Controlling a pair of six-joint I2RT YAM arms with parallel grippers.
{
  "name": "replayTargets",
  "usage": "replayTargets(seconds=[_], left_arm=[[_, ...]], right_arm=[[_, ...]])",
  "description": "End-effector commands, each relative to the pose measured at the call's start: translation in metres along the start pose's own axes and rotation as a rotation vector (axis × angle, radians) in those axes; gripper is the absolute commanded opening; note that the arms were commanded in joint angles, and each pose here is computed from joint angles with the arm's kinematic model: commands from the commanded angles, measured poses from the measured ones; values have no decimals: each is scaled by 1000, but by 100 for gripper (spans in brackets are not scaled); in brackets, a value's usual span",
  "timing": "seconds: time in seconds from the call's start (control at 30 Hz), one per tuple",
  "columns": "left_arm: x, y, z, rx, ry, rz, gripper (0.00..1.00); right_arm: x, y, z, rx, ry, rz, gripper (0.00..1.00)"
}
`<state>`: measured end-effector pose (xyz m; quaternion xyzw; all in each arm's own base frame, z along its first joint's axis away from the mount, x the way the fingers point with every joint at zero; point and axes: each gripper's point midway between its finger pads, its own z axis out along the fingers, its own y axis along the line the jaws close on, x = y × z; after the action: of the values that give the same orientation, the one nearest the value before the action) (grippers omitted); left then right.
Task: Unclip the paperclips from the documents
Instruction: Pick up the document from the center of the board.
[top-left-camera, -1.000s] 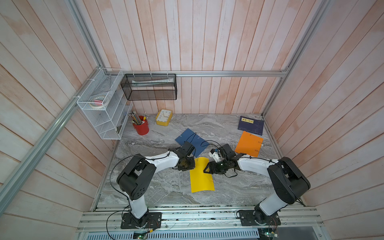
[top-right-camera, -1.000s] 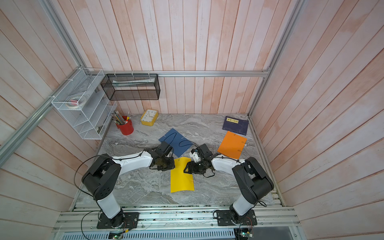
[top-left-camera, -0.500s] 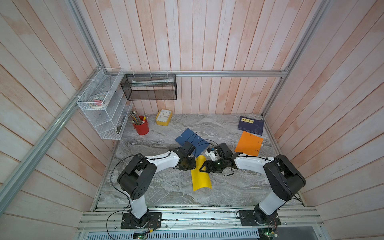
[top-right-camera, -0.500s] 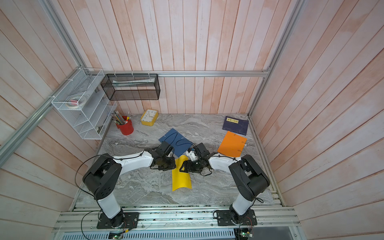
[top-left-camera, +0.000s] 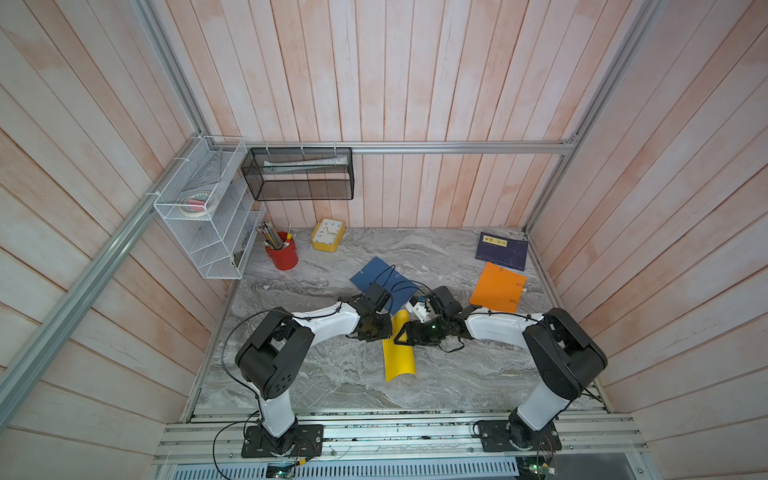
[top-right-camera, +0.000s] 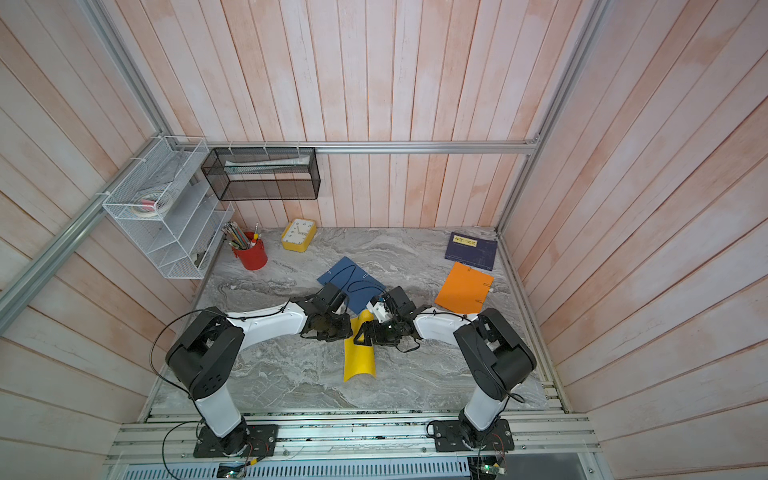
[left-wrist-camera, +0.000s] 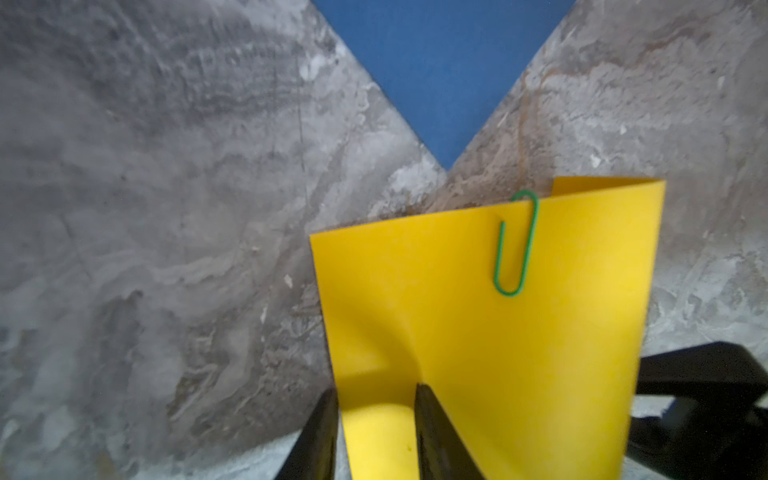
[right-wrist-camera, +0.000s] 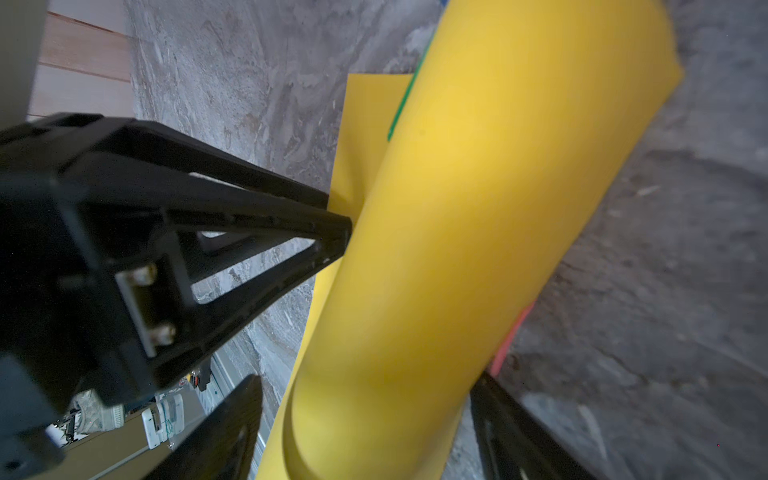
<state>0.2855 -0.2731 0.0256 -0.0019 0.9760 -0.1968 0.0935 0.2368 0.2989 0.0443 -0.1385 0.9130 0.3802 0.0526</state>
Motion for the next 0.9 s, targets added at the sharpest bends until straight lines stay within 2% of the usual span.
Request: replayTargets(seconds=[0.0, 0.33, 0.87], left_arm=[[17, 11, 13, -42, 66, 12, 35], [16, 10, 10, -39, 57, 11, 35], [8, 2, -5, -15, 12, 1, 35]], right_arm=[[8, -7, 9, 28, 45, 30, 81], [8, -10, 10, 39, 39, 41, 60], [-3, 4, -5, -17, -33, 4, 43]])
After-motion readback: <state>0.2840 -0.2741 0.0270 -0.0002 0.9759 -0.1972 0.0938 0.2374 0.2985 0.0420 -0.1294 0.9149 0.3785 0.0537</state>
